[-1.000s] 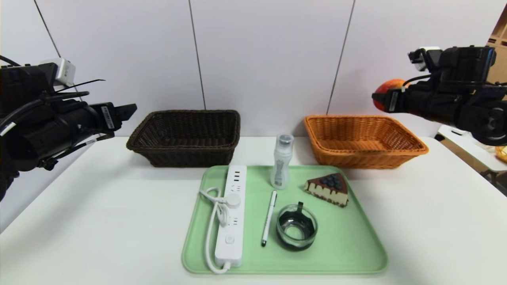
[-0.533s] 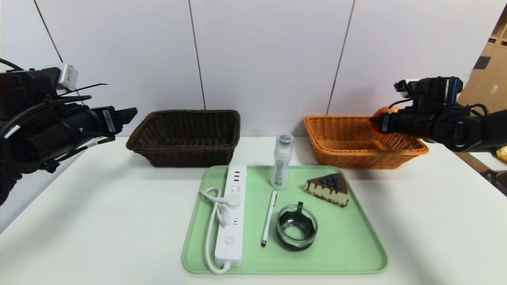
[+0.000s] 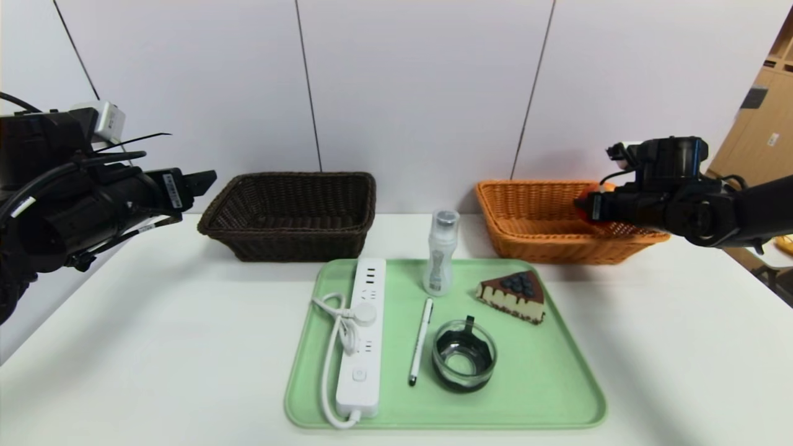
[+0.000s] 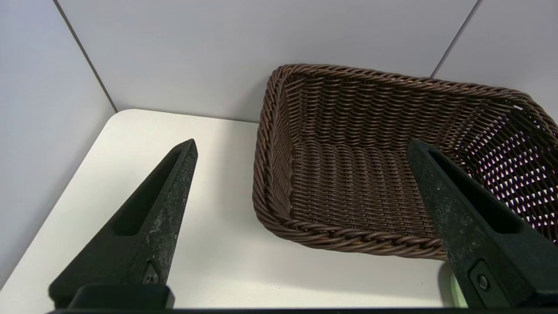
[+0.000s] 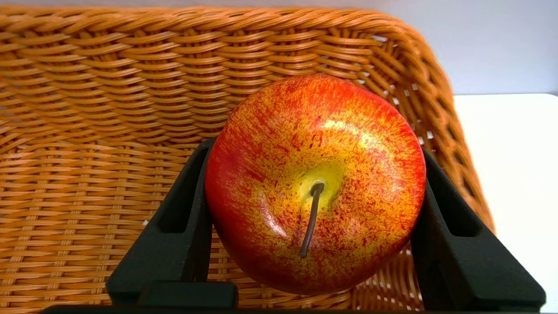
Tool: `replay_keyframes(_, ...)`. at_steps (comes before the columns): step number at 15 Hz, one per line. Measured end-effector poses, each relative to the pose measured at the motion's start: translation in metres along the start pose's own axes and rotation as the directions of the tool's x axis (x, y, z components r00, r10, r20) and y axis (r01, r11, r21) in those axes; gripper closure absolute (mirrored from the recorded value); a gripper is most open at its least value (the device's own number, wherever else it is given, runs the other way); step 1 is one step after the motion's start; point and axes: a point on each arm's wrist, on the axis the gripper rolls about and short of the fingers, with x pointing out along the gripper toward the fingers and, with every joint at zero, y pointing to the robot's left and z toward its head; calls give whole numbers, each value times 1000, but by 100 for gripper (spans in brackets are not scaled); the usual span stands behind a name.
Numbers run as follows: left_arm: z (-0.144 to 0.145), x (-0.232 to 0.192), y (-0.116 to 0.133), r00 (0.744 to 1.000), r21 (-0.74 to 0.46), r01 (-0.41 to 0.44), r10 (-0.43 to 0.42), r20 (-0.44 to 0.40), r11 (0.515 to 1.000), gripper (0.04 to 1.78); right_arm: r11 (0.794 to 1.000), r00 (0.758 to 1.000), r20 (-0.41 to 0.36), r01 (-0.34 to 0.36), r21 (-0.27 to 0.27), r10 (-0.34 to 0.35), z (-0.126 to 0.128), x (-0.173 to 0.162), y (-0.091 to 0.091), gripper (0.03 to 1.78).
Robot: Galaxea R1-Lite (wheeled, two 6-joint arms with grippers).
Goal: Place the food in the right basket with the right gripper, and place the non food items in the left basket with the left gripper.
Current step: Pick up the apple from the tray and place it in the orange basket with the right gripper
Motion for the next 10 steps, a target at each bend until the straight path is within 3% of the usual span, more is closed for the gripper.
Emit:
replay_keyframes(3, 0, 0, 0, 1000, 2, -2, 2, 0, 1000, 13, 1000, 1000, -11, -4, -2, 4, -4, 3, 2, 61)
replay_keyframes(10, 0, 0, 0, 1000, 1, -1, 1, 1, 1000, 13, 1000, 1000, 11, -5, -2, 5, 0, 2, 3, 31)
